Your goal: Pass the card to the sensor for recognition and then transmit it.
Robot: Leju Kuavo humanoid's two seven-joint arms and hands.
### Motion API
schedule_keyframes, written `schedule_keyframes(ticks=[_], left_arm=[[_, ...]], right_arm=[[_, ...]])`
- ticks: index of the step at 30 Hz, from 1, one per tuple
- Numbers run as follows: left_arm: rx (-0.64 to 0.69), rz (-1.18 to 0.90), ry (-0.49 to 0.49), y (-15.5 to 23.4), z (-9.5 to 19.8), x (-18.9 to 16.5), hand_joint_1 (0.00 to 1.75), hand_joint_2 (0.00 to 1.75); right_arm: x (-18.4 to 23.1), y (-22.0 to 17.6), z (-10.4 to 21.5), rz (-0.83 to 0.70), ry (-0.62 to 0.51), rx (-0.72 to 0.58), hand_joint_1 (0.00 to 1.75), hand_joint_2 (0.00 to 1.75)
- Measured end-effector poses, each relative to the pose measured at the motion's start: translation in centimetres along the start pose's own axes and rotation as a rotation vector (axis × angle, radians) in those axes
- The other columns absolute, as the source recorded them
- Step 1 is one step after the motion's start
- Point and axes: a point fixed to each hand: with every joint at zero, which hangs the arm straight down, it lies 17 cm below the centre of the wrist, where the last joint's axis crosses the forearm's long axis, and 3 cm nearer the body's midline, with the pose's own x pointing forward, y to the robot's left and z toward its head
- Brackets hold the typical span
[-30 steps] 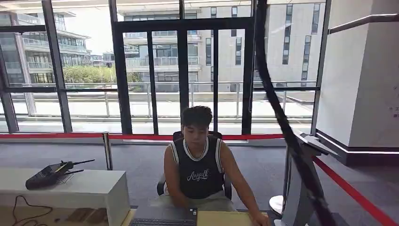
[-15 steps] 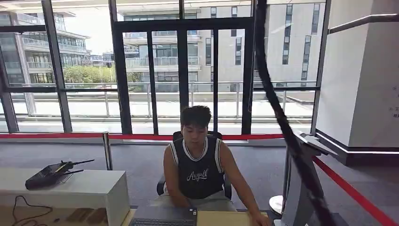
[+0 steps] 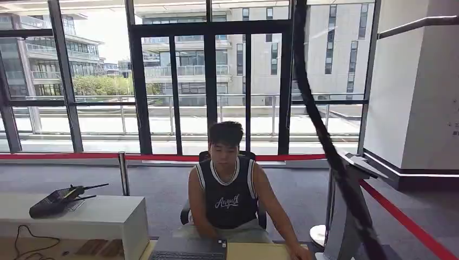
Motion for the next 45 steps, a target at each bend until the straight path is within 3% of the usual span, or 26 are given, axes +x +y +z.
schedule_keyframes(ticks=[3,5,29,33,45], left_arm=[[0.000,0.000,-0.001,0.0,0.0,0.0,0.00,0.00],[0.000,-0.002,-0.003,0.0,0.0,0.1,0.00,0.00],[0.002,-0.011,-0.019,0.0,0.0,0.3,0.00,0.00],[0.001,-0.011,-0.019,0.0,0.0,0.3,0.00,0.00],[-0.002,-0.011,-0.017,-0.2,0.1,0.3,0.00,0.00]], right_arm=[[0.0,-0.2,-0.2,-0.004,0.001,-0.007,1.59,1.75],[-0.1,-0.3,-0.3,-0.011,0.003,-0.008,1.75,1.75],[-0.5,-1.2,-0.7,-0.023,0.023,-0.057,1.75,1.75],[-0.1,-3.0,-1.0,-0.048,0.023,-0.141,1.75,1.75],[2.1,-14.6,-2.8,-0.104,0.000,-0.392,1.75,1.75]])
